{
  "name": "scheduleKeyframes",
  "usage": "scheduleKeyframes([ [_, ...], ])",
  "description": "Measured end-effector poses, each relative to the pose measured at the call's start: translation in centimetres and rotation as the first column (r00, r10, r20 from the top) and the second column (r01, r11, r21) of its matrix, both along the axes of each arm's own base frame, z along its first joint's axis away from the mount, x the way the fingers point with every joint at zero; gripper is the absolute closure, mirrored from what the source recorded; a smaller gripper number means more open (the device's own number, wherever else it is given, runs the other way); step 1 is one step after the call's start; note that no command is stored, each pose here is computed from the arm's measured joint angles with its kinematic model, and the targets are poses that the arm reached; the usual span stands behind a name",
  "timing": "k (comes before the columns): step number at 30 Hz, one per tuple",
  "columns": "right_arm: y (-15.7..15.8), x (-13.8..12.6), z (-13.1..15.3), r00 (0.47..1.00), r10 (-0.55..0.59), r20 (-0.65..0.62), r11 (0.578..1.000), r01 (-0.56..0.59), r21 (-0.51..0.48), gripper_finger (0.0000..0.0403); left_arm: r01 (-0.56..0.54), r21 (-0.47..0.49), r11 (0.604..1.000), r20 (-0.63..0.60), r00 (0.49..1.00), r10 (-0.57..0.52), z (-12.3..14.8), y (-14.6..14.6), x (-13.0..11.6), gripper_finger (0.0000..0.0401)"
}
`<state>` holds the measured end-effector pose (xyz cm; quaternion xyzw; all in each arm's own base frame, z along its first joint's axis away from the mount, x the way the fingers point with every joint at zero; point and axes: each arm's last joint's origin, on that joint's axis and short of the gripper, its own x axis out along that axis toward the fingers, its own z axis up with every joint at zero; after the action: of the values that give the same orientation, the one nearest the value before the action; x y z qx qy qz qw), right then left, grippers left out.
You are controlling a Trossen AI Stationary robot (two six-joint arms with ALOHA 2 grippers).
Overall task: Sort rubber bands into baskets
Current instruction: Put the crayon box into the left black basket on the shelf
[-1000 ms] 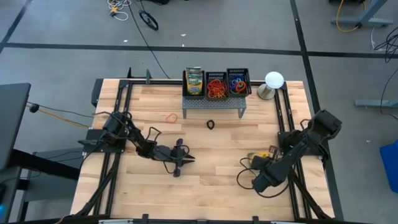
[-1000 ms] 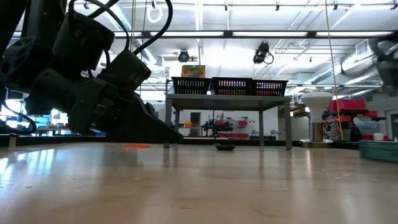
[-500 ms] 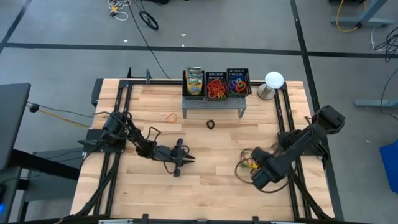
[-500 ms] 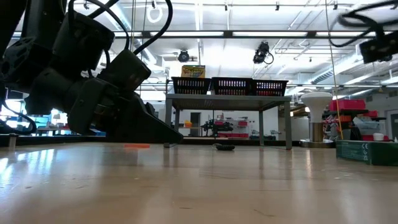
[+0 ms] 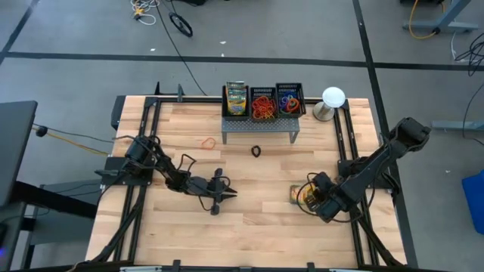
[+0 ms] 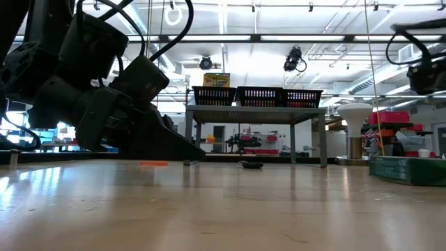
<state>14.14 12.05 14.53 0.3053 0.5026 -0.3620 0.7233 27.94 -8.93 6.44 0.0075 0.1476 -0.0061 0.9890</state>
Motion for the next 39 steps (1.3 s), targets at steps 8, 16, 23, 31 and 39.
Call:
scheduleKeyframes([
  [8,0.0,2.9,0.2,0.939,0.279,0.201,0.959,-0.263,-0.104,0.0296,-0.002,0.005,1.000,0.001,1.000,0.002,0.0,0.0,0.0,0.0338],
  [16,-0.9,2.9,0.2,0.975,0.193,0.113,0.981,-0.194,-0.003,0.0295,-0.003,0.000,1.000,0.001,1.000,0.003,0.0,0.0,0.0,0.0338],
  [23,0.4,1.4,0.3,0.975,0.167,0.147,0.986,-0.165,-0.024,0.0295,-0.003,0.000,1.000,0.001,1.000,0.003,0.0,0.0,0.0,0.0338],
  [31,0.1,0.3,1.5,0.978,0.119,0.172,0.993,-0.121,0.000,0.0295,-0.004,0.000,1.000,0.001,1.000,0.004,0.0,0.0,0.0,0.0338],
  [39,1.7,-0.9,0.9,0.986,0.058,0.156,0.993,-0.073,0.096,0.0295,-0.004,0.000,1.000,0.001,1.000,0.004,0.0,0.0,0.0,0.0338],
])
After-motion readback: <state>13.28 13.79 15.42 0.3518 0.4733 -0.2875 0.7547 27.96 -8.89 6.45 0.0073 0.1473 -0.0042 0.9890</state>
